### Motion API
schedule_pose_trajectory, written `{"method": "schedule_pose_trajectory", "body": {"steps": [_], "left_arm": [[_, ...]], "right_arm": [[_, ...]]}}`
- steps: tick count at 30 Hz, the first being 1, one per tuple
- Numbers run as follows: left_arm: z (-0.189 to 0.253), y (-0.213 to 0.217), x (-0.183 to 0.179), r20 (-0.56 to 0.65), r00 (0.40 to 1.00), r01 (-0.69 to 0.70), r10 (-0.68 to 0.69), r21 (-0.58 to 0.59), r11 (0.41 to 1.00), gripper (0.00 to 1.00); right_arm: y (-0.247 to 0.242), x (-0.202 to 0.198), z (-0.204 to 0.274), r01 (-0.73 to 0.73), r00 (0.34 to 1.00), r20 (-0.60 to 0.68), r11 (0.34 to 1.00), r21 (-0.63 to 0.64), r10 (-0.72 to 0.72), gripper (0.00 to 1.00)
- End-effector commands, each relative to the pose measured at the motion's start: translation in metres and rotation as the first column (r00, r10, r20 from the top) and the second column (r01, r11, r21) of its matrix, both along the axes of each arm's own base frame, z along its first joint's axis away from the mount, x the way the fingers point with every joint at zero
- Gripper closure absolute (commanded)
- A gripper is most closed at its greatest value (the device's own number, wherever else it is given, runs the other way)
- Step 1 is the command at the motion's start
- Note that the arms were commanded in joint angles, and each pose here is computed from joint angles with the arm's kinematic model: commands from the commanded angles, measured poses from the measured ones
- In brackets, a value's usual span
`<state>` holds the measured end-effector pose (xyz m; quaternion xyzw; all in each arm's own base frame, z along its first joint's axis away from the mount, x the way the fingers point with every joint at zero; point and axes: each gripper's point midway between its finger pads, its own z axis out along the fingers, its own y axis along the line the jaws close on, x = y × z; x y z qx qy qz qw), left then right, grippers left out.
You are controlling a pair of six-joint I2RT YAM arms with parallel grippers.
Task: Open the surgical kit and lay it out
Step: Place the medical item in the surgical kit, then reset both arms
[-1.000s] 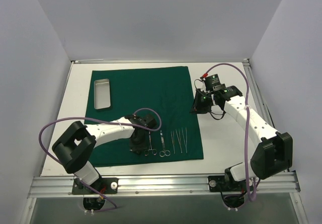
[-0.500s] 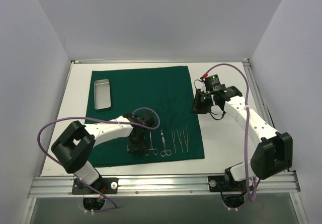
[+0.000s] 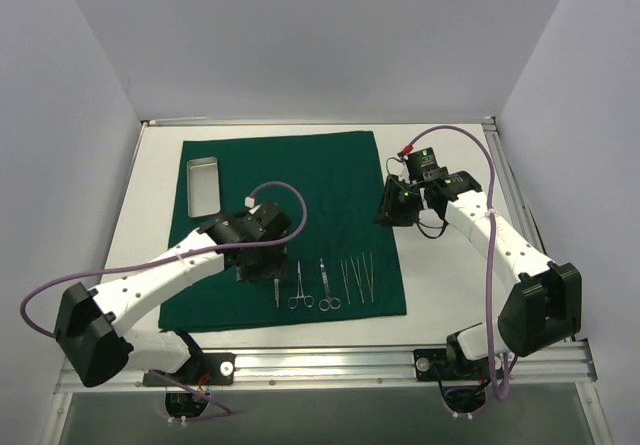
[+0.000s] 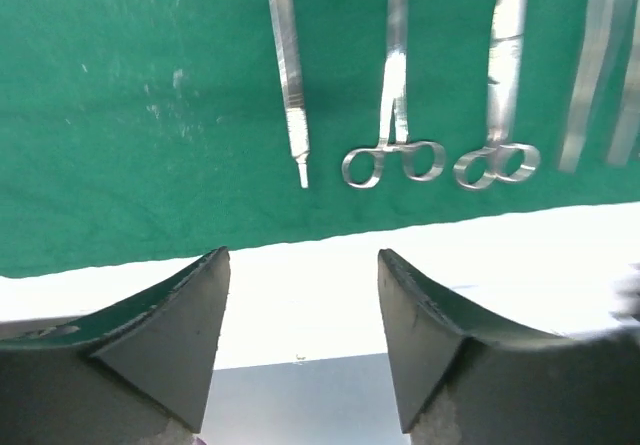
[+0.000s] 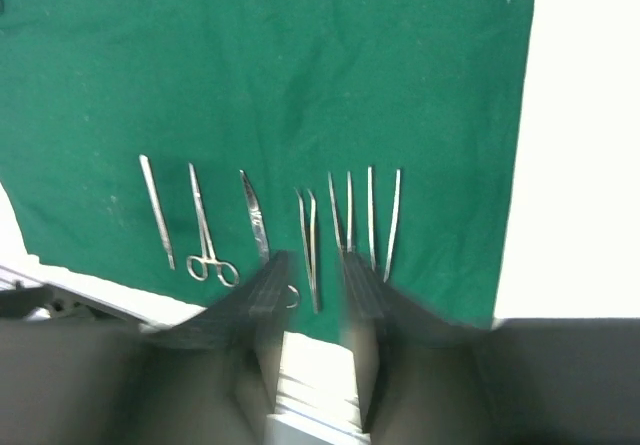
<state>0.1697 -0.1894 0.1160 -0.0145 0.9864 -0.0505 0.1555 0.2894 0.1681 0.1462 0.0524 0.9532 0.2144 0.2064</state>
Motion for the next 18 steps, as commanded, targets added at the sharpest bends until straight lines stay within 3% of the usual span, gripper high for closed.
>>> {"method": "schedule_pose_trajectory", "body": {"steps": [1, 3, 5, 6, 7, 10, 11, 12, 14, 15, 18], "left_arm": [[0.041, 0.007, 0.006, 0.091, 0.995, 0.039, -0.036, -0.038, 0.998, 0.29], [0.061, 0.0, 0.012, 0.143, 0.988, 0.068, -0.05, -0.124, 0.99, 0.25], [0.071, -0.015, 0.015, 0.158, 0.985, 0.103, -0.066, -0.238, 0.966, 0.18], [0.078, -0.014, 0.022, 0.182, 0.982, 0.095, -0.042, -0.293, 0.951, 0.05], [0.082, -0.017, 0.023, 0.18, 0.983, 0.096, -0.035, -0.348, 0.933, 0.06], [0.094, -0.021, 0.031, 0.185, 0.982, 0.065, 0.042, -0.537, 0.841, 0.06], [0.105, -0.027, 0.04, 0.224, 0.972, 0.085, 0.064, -0.597, 0.798, 0.06], [0.103, -0.029, 0.03, 0.189, 0.98, 0.076, 0.067, -0.658, 0.749, 0.06], [0.116, -0.028, 0.04, 0.224, 0.968, 0.09, 0.116, -0.739, 0.668, 0.06], [0.106, -0.03, 0.034, 0.16, 0.98, 0.05, 0.119, -0.776, 0.628, 0.06], [0.116, -0.031, 0.038, 0.158, 0.972, 0.043, 0.174, -0.848, 0.529, 0.06]], "right_arm": [[0.007, 0.006, 0.016, -0.013, 0.998, 0.057, 1.0, 0.026, 0.012, 0.67], [0.007, 0.006, 0.018, -0.013, 0.998, 0.066, 1.0, 0.027, 0.011, 0.56], [0.009, 0.006, 0.018, -0.024, 0.997, 0.074, 0.999, 0.028, 0.022, 0.27], [0.009, 0.006, 0.019, -0.028, 0.996, 0.083, 0.999, 0.028, 0.025, 0.06], [0.012, 0.004, 0.016, -0.041, 0.996, 0.079, 0.998, 0.036, 0.038, 0.01], [0.016, -0.001, 0.009, -0.064, 0.995, 0.079, 0.997, 0.053, 0.06, 0.0], [0.018, -0.003, 0.005, -0.07, 0.995, 0.072, 0.996, 0.053, 0.066, 0.0], [0.019, -0.003, 0.004, -0.062, 0.995, 0.077, 0.996, 0.062, 0.057, 0.0], [0.022, -0.012, -0.006, -0.074, 0.996, 0.063, 0.994, 0.084, 0.069, 0.0], [0.025, -0.009, -0.005, -0.074, 0.994, 0.09, 0.992, 0.102, 0.064, 0.0], [0.031, -0.017, -0.008, -0.087, 0.99, 0.122, 0.982, 0.166, 0.067, 0.0]]}}
